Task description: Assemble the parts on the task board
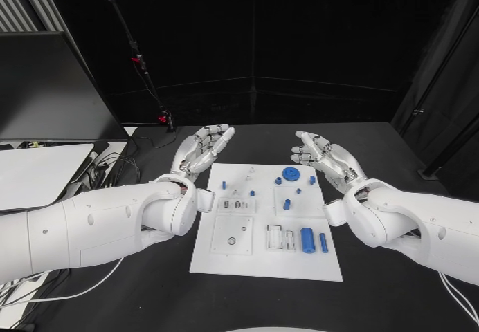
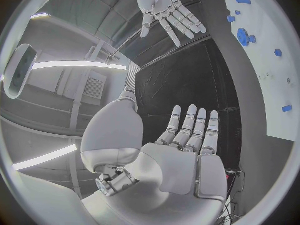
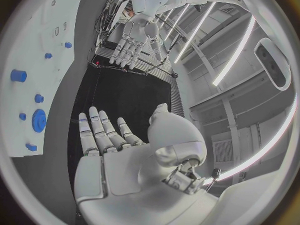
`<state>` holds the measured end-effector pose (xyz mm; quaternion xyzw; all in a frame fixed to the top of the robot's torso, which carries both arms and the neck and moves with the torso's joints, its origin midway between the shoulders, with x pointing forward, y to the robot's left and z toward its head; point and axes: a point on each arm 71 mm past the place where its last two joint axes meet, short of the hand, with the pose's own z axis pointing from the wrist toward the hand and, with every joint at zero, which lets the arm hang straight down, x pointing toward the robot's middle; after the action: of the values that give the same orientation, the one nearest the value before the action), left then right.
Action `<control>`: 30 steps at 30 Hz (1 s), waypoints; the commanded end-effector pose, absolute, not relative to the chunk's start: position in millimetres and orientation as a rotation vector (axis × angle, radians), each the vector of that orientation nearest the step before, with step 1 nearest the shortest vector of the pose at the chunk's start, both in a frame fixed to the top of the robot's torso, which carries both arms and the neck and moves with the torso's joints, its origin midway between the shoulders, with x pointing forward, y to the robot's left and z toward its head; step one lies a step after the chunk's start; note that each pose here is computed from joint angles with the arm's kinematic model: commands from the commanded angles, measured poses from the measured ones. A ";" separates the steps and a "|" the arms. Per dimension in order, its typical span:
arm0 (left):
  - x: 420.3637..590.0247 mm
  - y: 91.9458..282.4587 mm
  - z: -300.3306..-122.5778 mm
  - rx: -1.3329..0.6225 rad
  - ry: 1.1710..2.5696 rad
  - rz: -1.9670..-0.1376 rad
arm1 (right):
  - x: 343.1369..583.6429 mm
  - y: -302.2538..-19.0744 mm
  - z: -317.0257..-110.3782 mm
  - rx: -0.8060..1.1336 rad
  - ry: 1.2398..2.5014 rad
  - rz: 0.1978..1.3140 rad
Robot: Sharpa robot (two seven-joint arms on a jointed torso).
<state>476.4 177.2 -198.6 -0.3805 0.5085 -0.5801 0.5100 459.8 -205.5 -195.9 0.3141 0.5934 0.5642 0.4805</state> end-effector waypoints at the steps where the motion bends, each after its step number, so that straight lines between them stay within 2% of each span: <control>1: 468.2 175.0 -176.2 -0.685 0.969 -1.559 | 460.9 -206.2 -193.3 0.731 1.482 1.382; 18: 467.8 173.7 -175.5 -0.686 0.971 -1.566 | 477.3 -221.3 -175.5 0.637 1.499 1.333; 30: 468.6 172.6 -175.2 -0.685 0.972 -1.569 | 500.1 -231.0 -157.7 0.507 1.466 1.259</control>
<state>476.2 173.8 -197.8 -0.3782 0.5095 -0.5860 0.5039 499.6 -233.4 -160.8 0.2462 0.6107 0.5305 0.5339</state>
